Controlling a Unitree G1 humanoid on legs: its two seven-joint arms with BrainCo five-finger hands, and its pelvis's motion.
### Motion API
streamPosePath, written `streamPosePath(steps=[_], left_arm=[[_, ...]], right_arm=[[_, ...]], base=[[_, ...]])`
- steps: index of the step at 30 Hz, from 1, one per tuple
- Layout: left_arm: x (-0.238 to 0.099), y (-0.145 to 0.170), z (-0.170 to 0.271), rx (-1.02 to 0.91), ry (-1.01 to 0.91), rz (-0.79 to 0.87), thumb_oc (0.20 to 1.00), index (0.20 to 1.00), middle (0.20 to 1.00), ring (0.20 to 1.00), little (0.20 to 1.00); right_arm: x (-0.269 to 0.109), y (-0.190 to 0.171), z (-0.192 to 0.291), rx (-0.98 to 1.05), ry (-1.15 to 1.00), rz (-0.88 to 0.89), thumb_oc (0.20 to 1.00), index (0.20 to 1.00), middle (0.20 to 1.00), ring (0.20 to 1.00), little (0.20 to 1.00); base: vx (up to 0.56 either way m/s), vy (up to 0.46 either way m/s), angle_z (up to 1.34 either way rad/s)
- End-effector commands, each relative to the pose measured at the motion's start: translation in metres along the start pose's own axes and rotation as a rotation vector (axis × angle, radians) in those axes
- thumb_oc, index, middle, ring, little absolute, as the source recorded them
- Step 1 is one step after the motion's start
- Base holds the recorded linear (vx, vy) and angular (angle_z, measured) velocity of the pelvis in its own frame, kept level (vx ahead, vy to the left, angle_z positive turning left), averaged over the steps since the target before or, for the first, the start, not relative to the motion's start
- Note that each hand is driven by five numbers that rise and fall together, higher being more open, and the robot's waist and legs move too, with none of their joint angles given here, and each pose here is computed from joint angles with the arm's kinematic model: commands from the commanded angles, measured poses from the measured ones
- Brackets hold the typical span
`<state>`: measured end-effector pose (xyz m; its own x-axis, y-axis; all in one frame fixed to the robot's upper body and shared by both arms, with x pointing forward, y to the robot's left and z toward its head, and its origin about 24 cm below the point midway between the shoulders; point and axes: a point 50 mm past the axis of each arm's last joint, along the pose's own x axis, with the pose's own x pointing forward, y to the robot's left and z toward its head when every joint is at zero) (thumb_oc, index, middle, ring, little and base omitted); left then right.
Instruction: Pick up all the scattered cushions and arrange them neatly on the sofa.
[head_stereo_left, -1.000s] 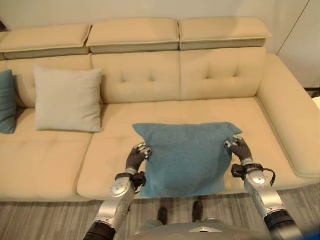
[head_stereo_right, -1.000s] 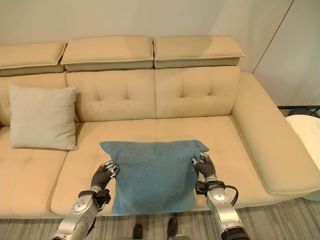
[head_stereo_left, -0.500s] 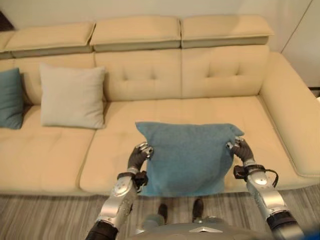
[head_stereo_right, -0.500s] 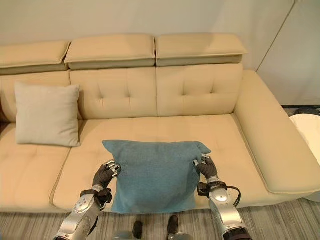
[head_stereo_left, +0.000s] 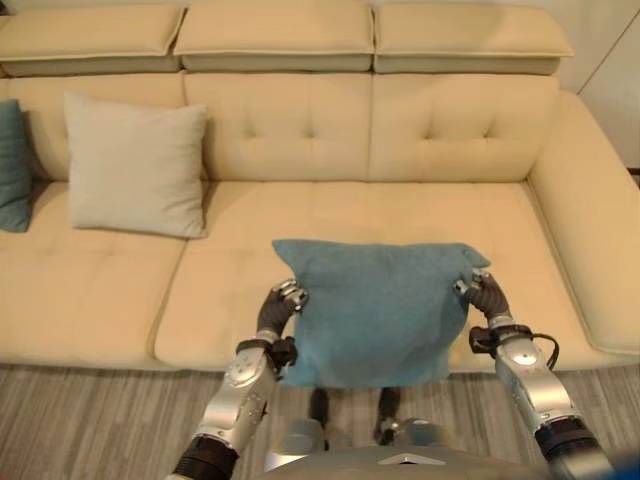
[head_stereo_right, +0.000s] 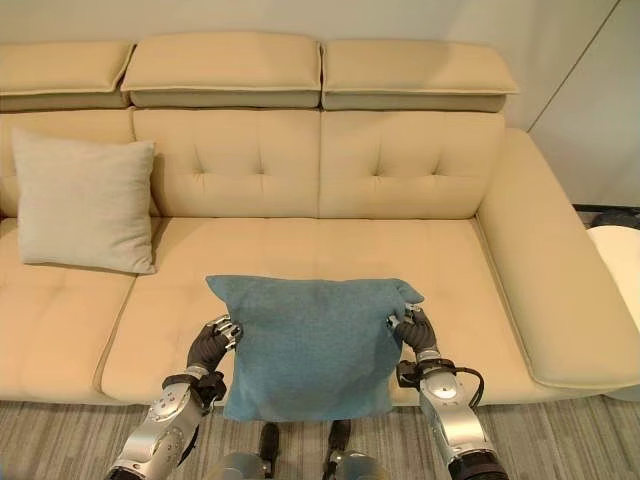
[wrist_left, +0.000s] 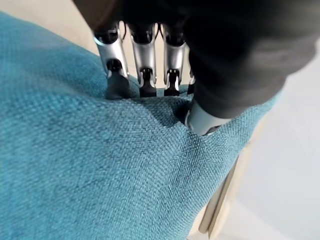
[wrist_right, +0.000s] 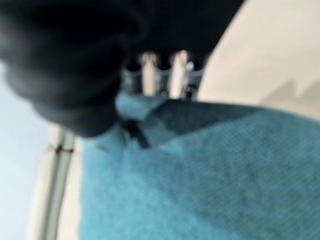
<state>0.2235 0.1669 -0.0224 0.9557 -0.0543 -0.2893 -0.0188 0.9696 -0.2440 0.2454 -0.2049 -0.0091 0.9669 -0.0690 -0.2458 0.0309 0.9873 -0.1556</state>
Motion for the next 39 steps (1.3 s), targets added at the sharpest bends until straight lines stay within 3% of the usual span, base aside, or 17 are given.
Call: streamPosePath(steps=[1,11,17,28,39], left_arm=[[0.006,0.003,0.05,0.016,-0.224,-0.024,0.2,0.2,0.2,0.2,0.2],[0.007,-0.006,0.049,0.007,-0.237,-0.048,0.2,0.2,0.2,0.2,0.2],[0.008,-0.013,0.069,0.001,-0.324,-0.064,0.2,0.2,0.2,0.2,0.2],[0.006,-0.014,0.068,0.005,-0.327,-0.07,0.2,0.2,0.2,0.2,0.2],[0.017,-0.026,0.128,0.085,-0.563,-0.073,0.2,0.2,0.2,0.2,0.2]], right_arm=[[0.008,0.015,0.04,0.032,-0.192,0.053,0.2,0.2,0.2,0.2,0.2],[0.005,0.012,0.043,0.01,-0.214,0.071,0.2,0.2,0.2,0.2,0.2],[0.004,0.015,0.052,0.026,-0.251,0.084,0.2,0.2,0.2,0.2,0.2],[0.002,0.015,0.058,0.029,-0.284,0.075,0.2,0.2,0.2,0.2,0.2],[0.02,0.019,0.135,-0.006,-0.546,0.059,0.2,0.2,0.2,0.2,0.2]], base=[[0.13,0.184,-0.63],[0.24,-0.196,0.27],[0.04,-0.006,0.0],[-0.01,0.018,0.01],[0.02,0.004,0.01]])
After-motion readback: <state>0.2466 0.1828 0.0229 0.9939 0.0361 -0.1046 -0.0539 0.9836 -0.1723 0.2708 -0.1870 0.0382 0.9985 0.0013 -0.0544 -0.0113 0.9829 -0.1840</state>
